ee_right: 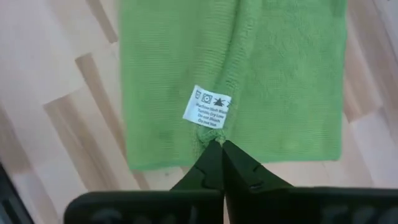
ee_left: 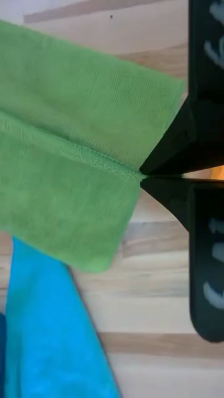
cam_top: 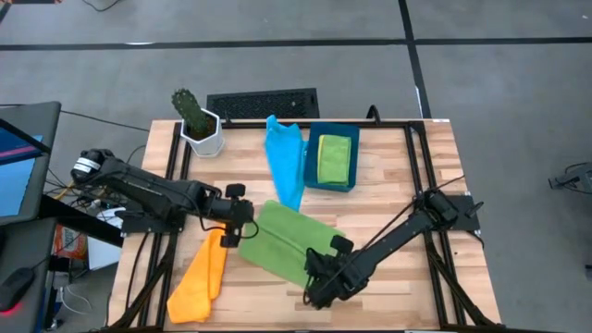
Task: Fold microfiber towels
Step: Fold the green towel
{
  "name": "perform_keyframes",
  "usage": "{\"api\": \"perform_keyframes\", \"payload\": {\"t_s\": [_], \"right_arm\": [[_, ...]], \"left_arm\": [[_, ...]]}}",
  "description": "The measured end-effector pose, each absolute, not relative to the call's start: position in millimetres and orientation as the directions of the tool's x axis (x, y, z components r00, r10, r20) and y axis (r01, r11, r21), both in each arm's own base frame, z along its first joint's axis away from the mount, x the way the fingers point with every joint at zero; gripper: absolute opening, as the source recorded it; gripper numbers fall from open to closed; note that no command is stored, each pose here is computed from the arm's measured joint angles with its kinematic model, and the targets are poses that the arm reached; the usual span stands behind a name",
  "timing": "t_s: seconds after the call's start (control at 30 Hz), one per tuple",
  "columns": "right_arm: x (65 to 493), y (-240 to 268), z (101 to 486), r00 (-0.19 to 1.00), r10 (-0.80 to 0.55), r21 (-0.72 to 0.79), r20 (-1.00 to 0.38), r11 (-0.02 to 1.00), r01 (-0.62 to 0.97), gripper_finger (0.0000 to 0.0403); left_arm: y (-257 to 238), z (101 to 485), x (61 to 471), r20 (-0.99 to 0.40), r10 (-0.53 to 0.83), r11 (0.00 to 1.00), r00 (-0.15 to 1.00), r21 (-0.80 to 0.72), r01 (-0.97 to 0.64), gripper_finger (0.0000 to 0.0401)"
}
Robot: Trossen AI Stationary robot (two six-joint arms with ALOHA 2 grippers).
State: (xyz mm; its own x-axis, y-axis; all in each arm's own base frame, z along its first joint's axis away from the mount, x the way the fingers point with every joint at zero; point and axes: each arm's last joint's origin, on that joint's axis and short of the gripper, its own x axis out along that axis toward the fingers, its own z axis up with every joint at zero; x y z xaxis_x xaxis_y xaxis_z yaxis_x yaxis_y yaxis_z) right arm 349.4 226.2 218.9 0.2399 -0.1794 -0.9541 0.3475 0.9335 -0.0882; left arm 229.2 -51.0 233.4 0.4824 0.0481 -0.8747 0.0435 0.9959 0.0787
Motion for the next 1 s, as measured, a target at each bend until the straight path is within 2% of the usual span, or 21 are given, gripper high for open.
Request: {"api": "perform_keyframes", "payload": {"t_s": [0.17,0.4,0.63,0.87,1.0], "right_arm": [[338.4,216.6,203.5,0.171,-0.183,-0.113,-0.968,0.928,0.355,0.0018],[318.0,201.3,200.1,0.258,-0.112,-0.002,-0.96,0.92,0.392,0.0018],[322.0,177.1,189.0,0.331,-0.063,0.089,-0.941,0.901,0.424,0.0026],[320.1,171.5,174.1,0.306,-0.011,0.124,-0.952,0.9,0.418,0.0021],[317.2,174.6,179.0,0.316,0.002,0.138,-0.949,0.902,0.41,0.0023]], "left_arm": [[-39.6,234.3,233.3,-0.868,0.047,0.996,0.494,0.078,0.041,0.0],[-29.9,235.2,236.2,-0.862,0.047,0.997,0.504,0.074,0.033,0.0],[-20.1,233.2,239.7,-0.863,0.061,0.997,0.501,0.076,0.011,0.0],[-14.1,217.2,252.5,-0.886,0.05,0.997,0.461,0.073,0.033,0.0],[-12.1,211.6,257.7,-0.888,0.061,0.996,0.456,0.081,0.024,0.0]]}}
